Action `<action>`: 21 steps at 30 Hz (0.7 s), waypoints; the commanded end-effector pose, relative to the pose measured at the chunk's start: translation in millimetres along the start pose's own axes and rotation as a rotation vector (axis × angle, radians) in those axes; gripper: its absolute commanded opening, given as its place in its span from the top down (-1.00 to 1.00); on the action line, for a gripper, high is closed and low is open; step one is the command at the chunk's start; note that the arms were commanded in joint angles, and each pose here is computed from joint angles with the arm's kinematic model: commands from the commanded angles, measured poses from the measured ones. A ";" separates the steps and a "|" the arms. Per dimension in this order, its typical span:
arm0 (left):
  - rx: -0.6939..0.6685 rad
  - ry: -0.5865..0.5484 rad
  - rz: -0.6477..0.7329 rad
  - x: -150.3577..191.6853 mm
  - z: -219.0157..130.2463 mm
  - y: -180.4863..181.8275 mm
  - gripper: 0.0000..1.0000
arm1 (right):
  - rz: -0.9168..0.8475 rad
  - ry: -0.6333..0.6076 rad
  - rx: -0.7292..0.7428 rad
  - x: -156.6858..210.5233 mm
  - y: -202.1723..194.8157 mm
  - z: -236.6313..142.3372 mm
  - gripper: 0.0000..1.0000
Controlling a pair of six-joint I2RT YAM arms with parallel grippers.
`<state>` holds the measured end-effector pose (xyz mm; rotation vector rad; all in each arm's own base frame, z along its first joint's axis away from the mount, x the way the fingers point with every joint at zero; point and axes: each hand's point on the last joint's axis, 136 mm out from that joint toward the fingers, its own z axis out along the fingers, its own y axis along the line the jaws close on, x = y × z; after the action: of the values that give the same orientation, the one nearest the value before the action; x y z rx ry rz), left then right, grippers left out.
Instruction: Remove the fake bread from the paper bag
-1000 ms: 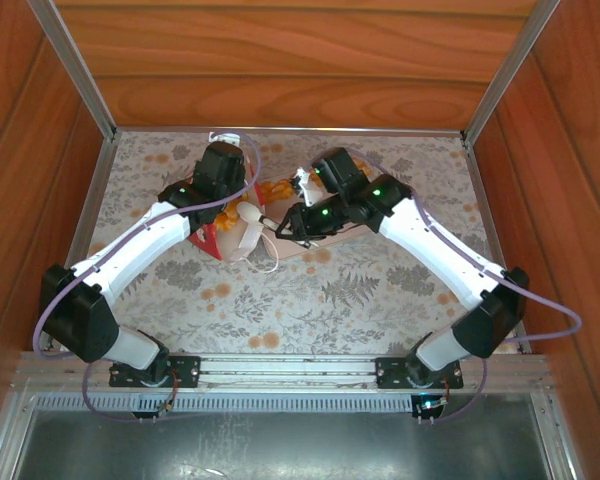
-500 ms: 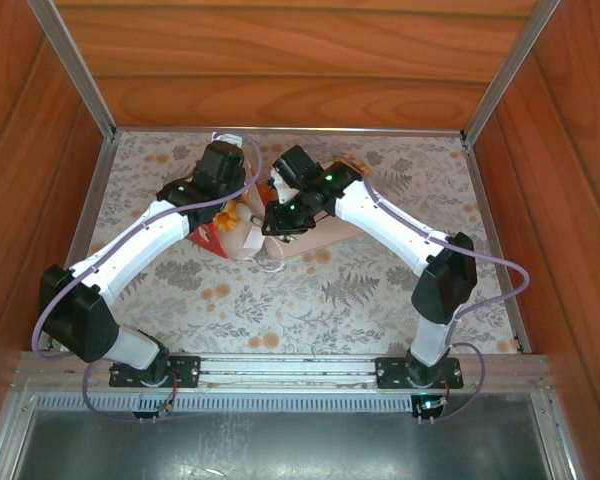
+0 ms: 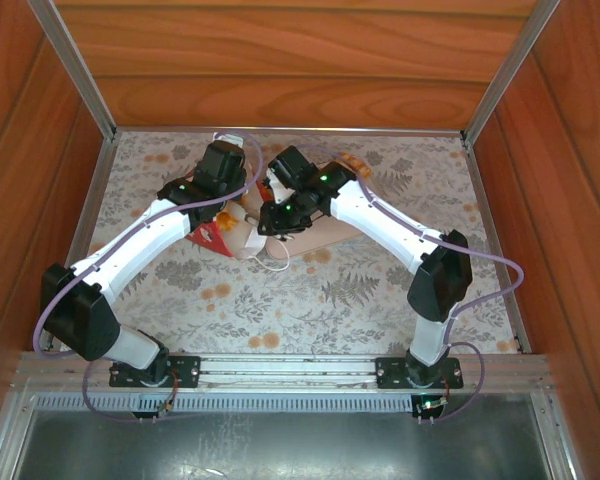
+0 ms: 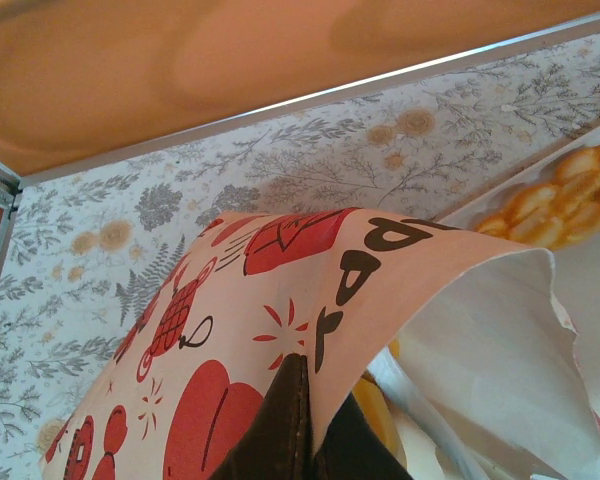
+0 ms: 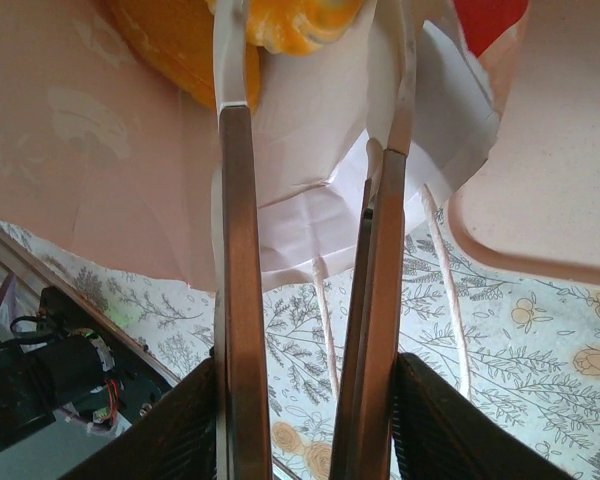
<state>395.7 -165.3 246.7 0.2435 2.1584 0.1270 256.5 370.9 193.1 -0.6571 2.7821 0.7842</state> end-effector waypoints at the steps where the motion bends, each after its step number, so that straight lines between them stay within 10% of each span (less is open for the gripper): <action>1: -0.005 -0.030 -0.017 -15.6 -4.9 3.1 1.00 | -0.053 0.003 -0.001 -0.1 6.8 -0.2 0.09; 21: 0.022 -0.045 -0.034 -18.1 -13.1 4.1 1.00 | -0.140 0.039 0.064 -6.1 3.2 26.1 0.08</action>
<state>395.4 -166.3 246.7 0.2475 2.1612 0.1176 258.7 386.6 170.6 -0.8163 2.7763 0.6977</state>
